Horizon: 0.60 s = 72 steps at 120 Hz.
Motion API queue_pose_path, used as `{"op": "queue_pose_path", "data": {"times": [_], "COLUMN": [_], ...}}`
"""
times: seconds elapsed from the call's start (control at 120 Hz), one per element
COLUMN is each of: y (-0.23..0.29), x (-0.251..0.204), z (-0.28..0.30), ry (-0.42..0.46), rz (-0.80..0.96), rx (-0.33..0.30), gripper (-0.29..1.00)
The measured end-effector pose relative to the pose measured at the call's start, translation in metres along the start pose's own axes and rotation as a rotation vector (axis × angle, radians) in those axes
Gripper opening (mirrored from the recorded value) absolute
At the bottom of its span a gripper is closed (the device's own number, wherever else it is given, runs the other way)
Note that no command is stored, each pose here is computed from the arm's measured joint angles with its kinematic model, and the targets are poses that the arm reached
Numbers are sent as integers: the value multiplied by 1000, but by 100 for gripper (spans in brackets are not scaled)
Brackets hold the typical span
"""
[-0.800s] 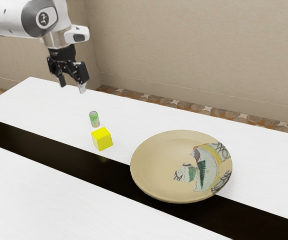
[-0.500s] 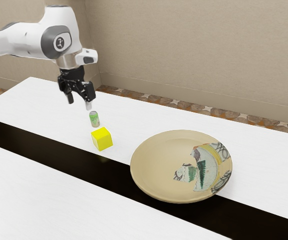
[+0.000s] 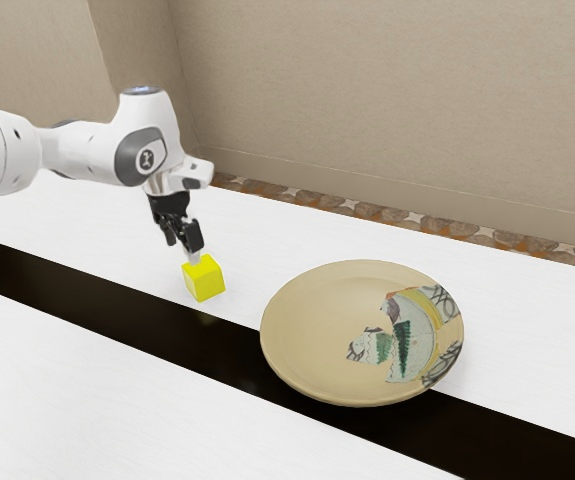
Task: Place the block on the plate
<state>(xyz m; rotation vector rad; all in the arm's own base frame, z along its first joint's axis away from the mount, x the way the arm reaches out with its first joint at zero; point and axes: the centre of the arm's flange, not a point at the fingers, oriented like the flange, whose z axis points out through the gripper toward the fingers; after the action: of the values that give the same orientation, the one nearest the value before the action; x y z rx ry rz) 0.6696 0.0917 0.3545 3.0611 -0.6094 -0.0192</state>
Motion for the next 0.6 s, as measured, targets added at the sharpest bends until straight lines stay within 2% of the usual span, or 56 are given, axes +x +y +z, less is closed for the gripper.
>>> {"op": "queue_pose_path", "data": {"times": [0.1,0.333,0.6], "y": [-11,-10,-15], "x": [5,14,18], "z": [18,40,70], "ry": [13,14,24], "rz": [41,152,177], "rx": [-7,36,38], "gripper": [70,70,70]}}
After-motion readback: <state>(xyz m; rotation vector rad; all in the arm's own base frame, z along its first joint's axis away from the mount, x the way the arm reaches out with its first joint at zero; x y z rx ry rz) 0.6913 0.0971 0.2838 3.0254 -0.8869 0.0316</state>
